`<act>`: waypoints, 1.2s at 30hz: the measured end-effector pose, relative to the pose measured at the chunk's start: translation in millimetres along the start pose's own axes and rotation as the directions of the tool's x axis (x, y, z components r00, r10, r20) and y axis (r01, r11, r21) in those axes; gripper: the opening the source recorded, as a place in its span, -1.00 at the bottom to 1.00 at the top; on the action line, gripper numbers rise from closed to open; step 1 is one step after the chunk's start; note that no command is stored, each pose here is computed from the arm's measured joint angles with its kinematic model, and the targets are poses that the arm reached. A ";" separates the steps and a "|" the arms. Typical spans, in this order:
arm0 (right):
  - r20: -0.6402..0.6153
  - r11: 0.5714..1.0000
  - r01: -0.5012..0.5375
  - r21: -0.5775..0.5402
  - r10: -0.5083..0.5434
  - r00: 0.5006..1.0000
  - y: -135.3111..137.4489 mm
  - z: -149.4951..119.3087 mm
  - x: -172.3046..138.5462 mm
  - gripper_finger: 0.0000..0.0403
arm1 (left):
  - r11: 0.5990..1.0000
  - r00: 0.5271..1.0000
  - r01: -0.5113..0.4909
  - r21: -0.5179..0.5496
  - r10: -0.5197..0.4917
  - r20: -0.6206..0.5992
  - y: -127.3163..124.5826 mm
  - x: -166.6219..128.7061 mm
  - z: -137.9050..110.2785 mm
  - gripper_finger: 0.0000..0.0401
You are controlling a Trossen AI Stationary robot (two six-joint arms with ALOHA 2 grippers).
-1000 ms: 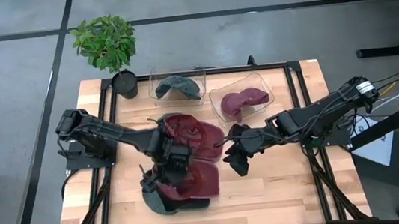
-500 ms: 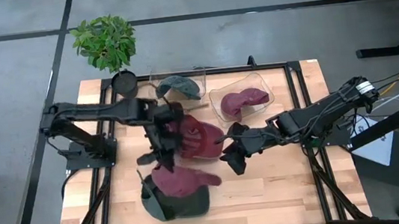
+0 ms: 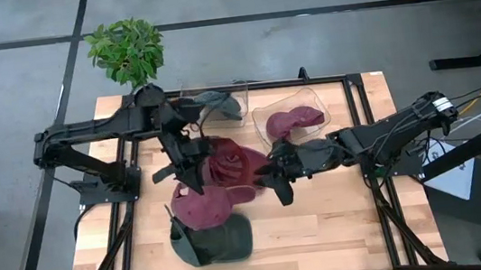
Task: Pick & Place hat
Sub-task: Put the bottom red cap into the right transparent bin
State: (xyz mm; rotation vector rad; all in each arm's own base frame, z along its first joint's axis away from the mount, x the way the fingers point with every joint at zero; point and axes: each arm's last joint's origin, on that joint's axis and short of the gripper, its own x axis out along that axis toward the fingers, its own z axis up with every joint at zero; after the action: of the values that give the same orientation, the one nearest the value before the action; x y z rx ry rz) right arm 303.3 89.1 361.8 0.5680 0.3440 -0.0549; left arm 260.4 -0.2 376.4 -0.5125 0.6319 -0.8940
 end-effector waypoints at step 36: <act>0.215 0.912 0.017 -0.409 0.079 0.973 23.1 64.9 -30.8 -0.20 | 0.948 0.771 -0.164 -0.273 0.296 0.564 -10.4 -53.2 48.3 -0.98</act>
State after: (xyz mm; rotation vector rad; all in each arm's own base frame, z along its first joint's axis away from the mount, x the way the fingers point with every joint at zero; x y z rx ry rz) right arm 297.4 72.5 435.2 0.1461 0.1142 -0.0152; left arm 263.0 45.8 432.4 -0.8463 0.1905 -0.3834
